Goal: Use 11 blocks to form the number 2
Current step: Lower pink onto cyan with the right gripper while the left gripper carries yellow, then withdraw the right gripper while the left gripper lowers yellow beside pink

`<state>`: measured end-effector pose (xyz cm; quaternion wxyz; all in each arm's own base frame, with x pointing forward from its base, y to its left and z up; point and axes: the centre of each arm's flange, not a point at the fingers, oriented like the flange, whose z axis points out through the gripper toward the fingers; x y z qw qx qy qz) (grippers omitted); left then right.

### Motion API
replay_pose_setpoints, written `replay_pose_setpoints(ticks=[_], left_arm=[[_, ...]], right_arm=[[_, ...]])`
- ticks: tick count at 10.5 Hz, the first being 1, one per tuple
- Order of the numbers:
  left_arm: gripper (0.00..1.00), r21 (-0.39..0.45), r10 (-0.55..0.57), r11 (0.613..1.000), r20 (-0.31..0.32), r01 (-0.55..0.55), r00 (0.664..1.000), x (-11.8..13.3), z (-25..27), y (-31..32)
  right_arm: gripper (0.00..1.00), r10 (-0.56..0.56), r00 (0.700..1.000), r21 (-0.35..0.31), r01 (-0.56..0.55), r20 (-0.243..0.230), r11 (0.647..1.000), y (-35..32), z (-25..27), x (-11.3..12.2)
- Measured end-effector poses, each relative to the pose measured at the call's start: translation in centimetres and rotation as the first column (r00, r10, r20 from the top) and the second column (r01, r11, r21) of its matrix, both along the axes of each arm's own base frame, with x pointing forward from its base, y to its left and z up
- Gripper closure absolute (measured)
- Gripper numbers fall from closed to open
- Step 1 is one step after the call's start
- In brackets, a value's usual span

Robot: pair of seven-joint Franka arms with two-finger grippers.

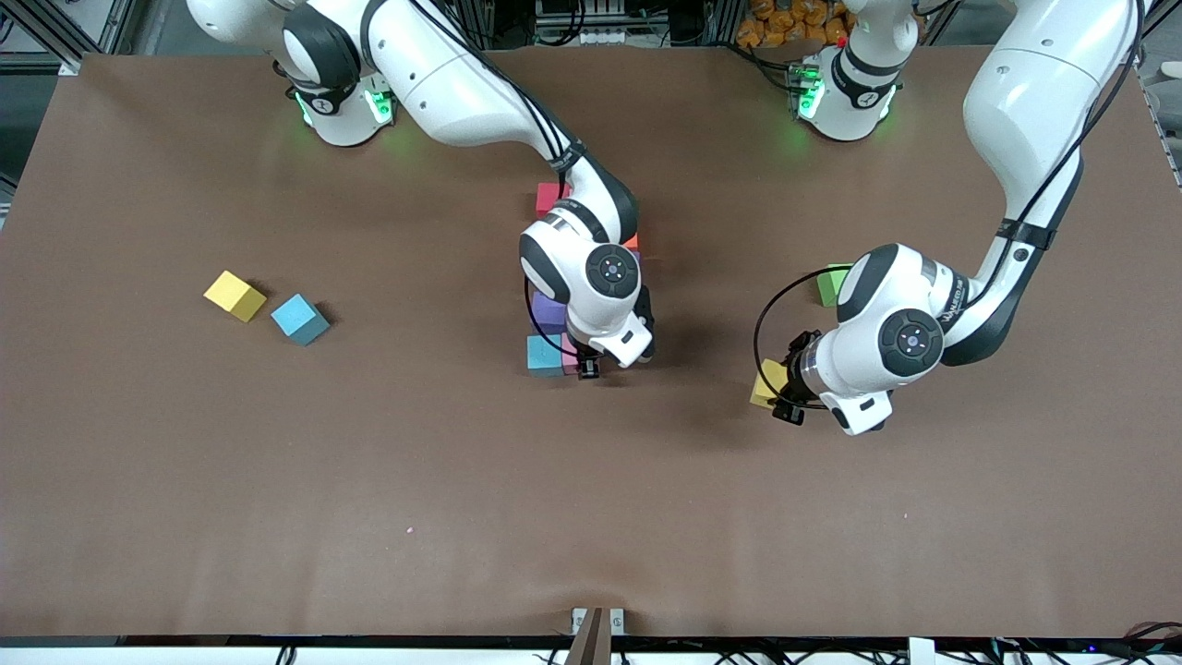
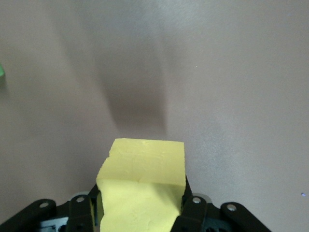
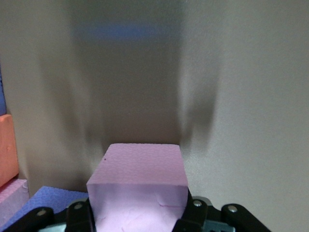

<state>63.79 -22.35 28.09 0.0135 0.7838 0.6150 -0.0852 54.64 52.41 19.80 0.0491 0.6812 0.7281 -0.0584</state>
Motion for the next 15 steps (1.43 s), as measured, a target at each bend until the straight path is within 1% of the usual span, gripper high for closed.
replay_pose_setpoints(ticks=[2,4,5,6,7,8,13,15], left_arm=[[0.41,0.012,0.084,0.996,-0.014,-0.084,0.996,-0.5,0.0,-1.4],[0.41,0.021,0.132,0.991,-0.022,-0.132,0.991,-1.2,0.0,-3.1],[0.41,0.026,0.164,0.986,-0.026,-0.163,0.986,-1.3,0.0,-3.4],[0.41,0.030,0.188,0.982,-0.029,-0.187,0.982,-1.3,0.0,-3.4],[0.41,0.032,0.201,0.979,-0.030,-0.200,0.979,-1.3,0.0,-3.4],[0.41,0.032,0.206,0.978,-0.032,-0.205,0.978,-1.4,0.0,-3.6],[0.41,-0.009,0.188,0.982,-0.008,-0.188,0.982,-2.2,0.0,-6.9],[0.41,-0.025,0.172,0.985,-0.008,-0.172,0.985,-2.7,-0.7,-8.4]], right_arm=[[0.41,0.000,1.000,-0.002,0.000,-0.001,1.000,-0.1,-0.1,0.0],[0.39,0.000,1.000,-0.002,0.000,-0.001,1.000,-0.1,-0.1,0.0],[0.29,-0.001,1.000,-0.002,0.001,0.000,1.000,-0.1,-0.1,0.0],[0.16,-0.001,1.000,-0.002,0.001,0.000,1.000,-0.1,-0.1,0.0],[0.05,-0.001,1.000,-0.002,0.001,0.000,1.000,-0.1,-0.1,0.0],[0.00,0.000,1.000,0.000,0.000,0.001,1.000,0.0,0.1,0.0],[0.00,-0.003,1.000,0.020,0.003,0.005,1.000,0.5,4.7,-0.2],[0.00,-0.019,1.000,0.020,0.019,0.010,1.000,0.0,5.8,0.3]])
